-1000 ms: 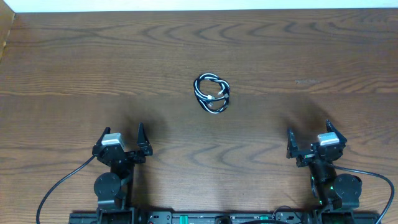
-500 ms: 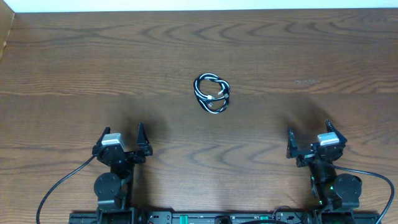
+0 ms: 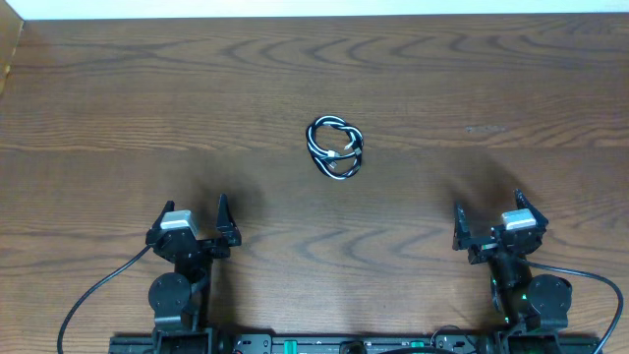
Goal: Untangle cables
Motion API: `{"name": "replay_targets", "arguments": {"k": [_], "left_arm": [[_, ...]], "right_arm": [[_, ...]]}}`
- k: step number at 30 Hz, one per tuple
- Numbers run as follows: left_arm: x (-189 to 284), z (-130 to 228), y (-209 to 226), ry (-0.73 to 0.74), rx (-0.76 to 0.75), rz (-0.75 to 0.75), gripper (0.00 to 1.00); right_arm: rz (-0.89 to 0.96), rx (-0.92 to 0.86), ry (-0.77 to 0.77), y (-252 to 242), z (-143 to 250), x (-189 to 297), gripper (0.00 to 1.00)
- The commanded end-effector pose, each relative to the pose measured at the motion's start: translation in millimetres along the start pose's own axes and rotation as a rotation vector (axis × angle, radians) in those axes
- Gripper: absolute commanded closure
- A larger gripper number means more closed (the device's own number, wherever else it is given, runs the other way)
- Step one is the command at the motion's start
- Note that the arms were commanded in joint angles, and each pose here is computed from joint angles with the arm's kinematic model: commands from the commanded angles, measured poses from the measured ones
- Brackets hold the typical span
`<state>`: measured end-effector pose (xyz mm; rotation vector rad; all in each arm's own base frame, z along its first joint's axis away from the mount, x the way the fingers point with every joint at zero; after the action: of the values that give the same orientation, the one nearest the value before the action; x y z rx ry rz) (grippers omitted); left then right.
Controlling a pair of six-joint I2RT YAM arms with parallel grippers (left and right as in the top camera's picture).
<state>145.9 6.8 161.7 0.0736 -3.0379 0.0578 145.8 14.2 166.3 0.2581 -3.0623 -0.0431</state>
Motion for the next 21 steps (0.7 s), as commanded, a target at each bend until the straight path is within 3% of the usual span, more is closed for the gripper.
{"name": "replay_targets", "arguments": {"k": [1, 21], "left_arm": [[-0.2, 9.3, 0.8, 0.050, -0.012, -0.002, 0.04], [-0.2, 9.3, 0.8, 0.050, -0.012, -0.002, 0.04]], "right_arm": [[0.000, -0.012, 0.000, 0.3, 0.9, 0.0, 0.01], [0.000, -0.011, -0.010, 0.3, -0.6, 0.0, 0.01]]}}
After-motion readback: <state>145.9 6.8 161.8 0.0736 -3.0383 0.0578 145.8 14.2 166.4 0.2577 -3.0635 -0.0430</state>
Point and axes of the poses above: each gripper's point midway between its finger pads, its own x axis back along the fingers, its own y axis along the line the jaws close on, z = x × y, the point moved 10 cm from there along x, back along the fingers, and after that the axes turned 6 degrees about -x, right-handed, at the moved point
